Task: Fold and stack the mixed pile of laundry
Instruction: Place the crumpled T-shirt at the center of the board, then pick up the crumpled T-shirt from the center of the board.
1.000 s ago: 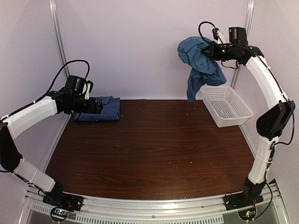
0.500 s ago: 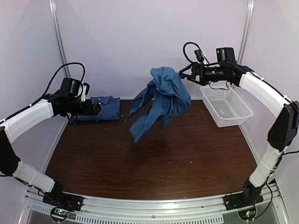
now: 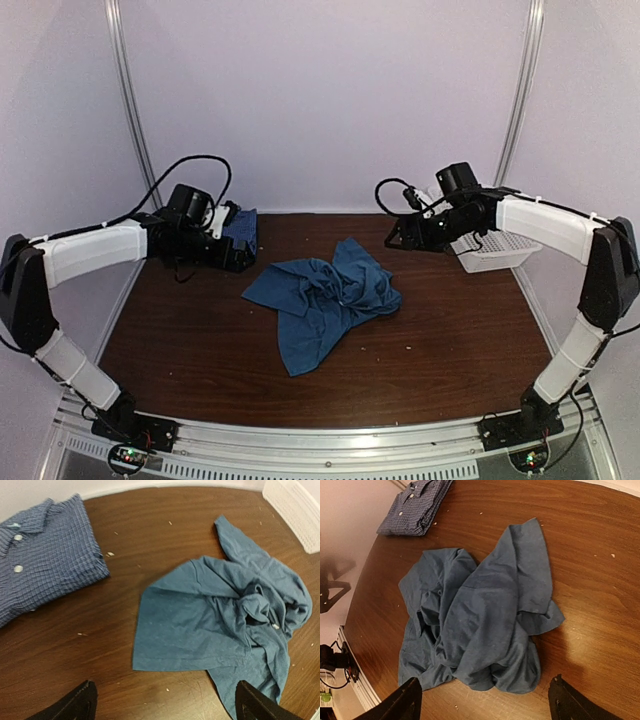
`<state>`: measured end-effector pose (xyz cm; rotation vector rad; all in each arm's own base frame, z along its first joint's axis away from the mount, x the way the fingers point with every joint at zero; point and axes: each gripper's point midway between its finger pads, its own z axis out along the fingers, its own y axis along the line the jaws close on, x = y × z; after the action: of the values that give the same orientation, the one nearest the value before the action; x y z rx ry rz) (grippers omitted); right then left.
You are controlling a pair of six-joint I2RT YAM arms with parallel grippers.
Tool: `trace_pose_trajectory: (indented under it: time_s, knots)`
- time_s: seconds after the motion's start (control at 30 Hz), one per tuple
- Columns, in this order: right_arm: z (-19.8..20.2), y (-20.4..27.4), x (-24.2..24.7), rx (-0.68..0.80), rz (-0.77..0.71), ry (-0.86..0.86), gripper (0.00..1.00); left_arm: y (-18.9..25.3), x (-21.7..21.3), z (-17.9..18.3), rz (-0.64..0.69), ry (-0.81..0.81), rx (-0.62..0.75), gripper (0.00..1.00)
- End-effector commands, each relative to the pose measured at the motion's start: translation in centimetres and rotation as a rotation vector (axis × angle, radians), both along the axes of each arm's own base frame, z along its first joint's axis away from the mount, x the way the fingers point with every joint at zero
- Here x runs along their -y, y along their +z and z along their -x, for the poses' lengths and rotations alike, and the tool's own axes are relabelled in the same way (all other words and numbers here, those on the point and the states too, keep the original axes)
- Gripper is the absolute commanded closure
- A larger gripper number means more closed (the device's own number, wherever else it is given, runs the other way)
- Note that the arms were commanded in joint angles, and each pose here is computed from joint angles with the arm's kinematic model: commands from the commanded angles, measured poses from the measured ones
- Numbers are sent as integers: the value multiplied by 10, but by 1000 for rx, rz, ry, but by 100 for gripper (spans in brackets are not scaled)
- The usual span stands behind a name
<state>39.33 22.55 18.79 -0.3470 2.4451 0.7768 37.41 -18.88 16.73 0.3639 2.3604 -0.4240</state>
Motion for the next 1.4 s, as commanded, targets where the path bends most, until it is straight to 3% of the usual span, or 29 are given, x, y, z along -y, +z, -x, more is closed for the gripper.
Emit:
trace_pose_trajectory:
  time_s: [0.0,0.3,0.5,0.63,0.73,0.8,0.97,1.0,1.17,1.27,1.37]
  knots:
    - [26,-15,-49,26,55,117,13,-39,54,5,-8,-141,-48,3]
    - [49,-69,-118,-3,169,222,15,-110,64,-21,-139,-21,-179,14]
    - [40,-119,-95,-28,375,164,18,-149,43,-34,-310,63,-237,13]
    - [36,-133,-69,-30,506,102,27,-166,32,-35,-420,78,-261,17]
    - [33,-136,-54,-20,572,69,40,-177,29,-31,-457,65,-294,28]
    - [30,-135,-45,-17,607,51,52,-178,28,-28,-450,59,-303,51]
    - [20,-99,-41,43,568,40,95,-118,34,-35,-313,60,-181,100]
    - [19,-89,-41,56,549,41,100,-98,33,-38,-272,66,-143,100]
    - [11,-21,-37,141,401,31,100,12,27,-45,-58,50,47,100]
    - [6,19,-29,172,285,29,100,63,18,-40,-39,41,124,100]
    - [8,51,-27,196,178,53,100,87,13,-36,-26,27,159,100]
